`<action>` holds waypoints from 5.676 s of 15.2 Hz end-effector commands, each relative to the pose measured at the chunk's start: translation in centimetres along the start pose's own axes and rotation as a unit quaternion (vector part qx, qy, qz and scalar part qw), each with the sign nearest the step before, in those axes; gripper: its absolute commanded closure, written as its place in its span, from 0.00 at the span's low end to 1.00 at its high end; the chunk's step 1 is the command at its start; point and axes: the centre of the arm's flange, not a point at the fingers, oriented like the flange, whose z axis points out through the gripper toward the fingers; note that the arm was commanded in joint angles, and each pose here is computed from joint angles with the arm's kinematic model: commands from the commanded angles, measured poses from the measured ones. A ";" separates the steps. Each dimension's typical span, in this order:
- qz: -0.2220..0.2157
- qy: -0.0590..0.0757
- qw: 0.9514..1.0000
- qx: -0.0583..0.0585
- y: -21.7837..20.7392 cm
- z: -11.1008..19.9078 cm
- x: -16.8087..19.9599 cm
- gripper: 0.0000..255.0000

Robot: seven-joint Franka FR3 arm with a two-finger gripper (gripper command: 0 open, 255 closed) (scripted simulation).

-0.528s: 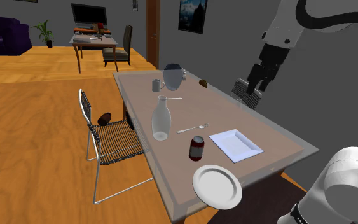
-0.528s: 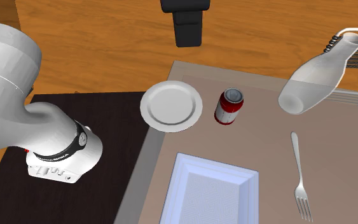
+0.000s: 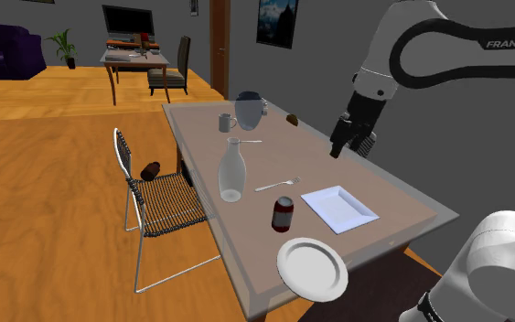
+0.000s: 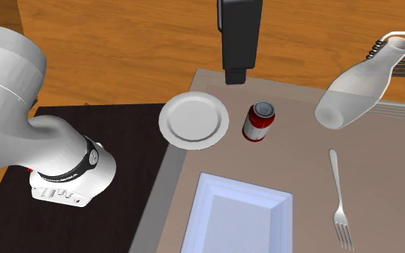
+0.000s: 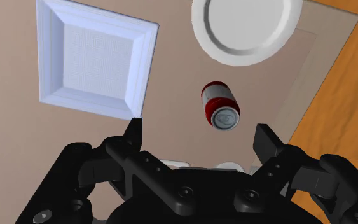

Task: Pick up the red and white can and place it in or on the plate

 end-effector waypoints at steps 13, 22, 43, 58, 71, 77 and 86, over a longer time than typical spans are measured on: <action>0.005 0.035 0.999 -0.028 -6.7 16.6 4.9 0.00; 0.006 0.044 0.998 -0.035 -8.2 23.7 6.6 0.00; 0.006 0.044 0.998 -0.035 -8.2 24.5 6.8 1.00; 0.006 0.044 0.998 -0.035 -8.4 16.6 7.7 1.00; 0.006 0.044 0.998 -0.035 -11.6 11.9 -7.2 1.00; 0.006 0.044 0.998 -0.035 -12.0 13.4 -9.4 1.00; 0.006 0.044 0.998 -0.035 -11.9 18.2 -9.9 1.00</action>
